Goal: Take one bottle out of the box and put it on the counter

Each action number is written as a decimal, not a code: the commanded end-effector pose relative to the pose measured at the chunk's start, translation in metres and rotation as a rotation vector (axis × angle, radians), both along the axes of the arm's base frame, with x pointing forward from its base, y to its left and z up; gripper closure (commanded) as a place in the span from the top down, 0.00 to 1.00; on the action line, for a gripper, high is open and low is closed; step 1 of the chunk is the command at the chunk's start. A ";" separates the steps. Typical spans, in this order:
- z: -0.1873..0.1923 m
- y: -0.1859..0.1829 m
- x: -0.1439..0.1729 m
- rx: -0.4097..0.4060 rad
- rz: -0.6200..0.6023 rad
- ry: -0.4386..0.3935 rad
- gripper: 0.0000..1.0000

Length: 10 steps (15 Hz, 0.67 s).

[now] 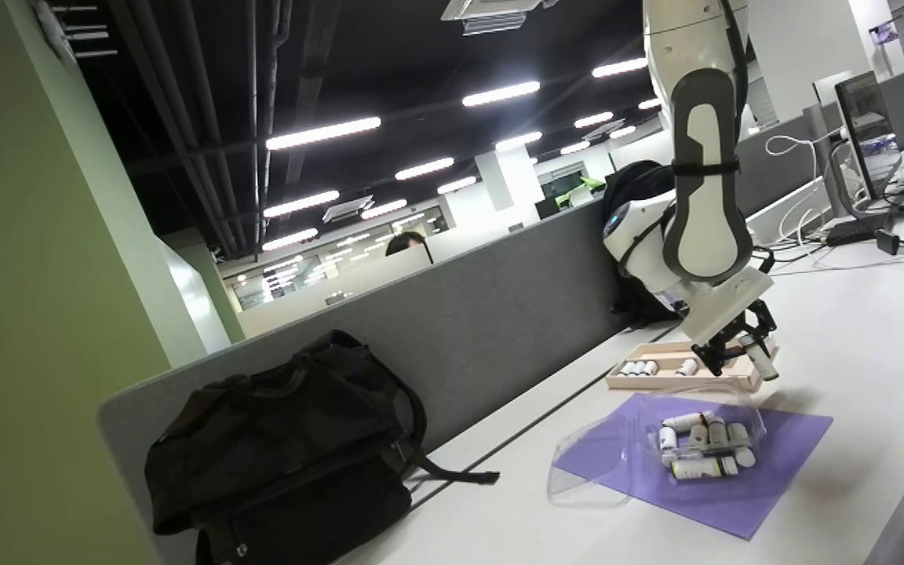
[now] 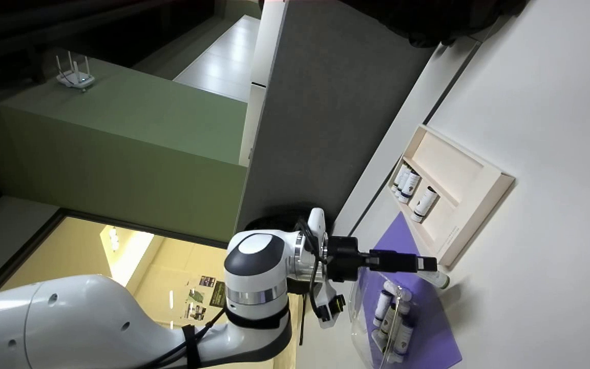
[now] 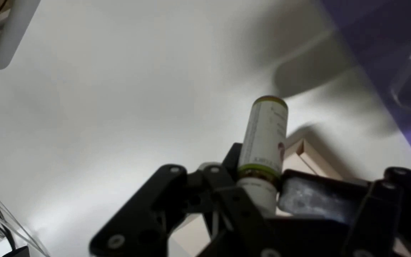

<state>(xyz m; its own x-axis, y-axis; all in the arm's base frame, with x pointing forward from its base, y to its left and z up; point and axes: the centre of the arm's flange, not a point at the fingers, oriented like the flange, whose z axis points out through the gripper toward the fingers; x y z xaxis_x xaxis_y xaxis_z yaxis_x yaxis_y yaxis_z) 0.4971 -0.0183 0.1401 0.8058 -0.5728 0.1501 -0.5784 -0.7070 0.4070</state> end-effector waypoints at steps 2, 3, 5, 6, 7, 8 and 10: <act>-0.010 0.004 -0.017 -0.017 0.010 0.020 0.08; -0.011 0.004 -0.020 -0.028 0.015 0.015 0.08; -0.014 0.005 -0.024 -0.055 0.039 0.002 0.08; -0.014 0.006 -0.026 -0.078 0.052 -0.017 0.08; -0.015 0.007 -0.027 -0.096 0.066 -0.034 0.08; -0.015 0.008 -0.028 -0.112 0.078 -0.051 0.08; -0.016 0.009 -0.030 -0.130 0.097 -0.079 0.08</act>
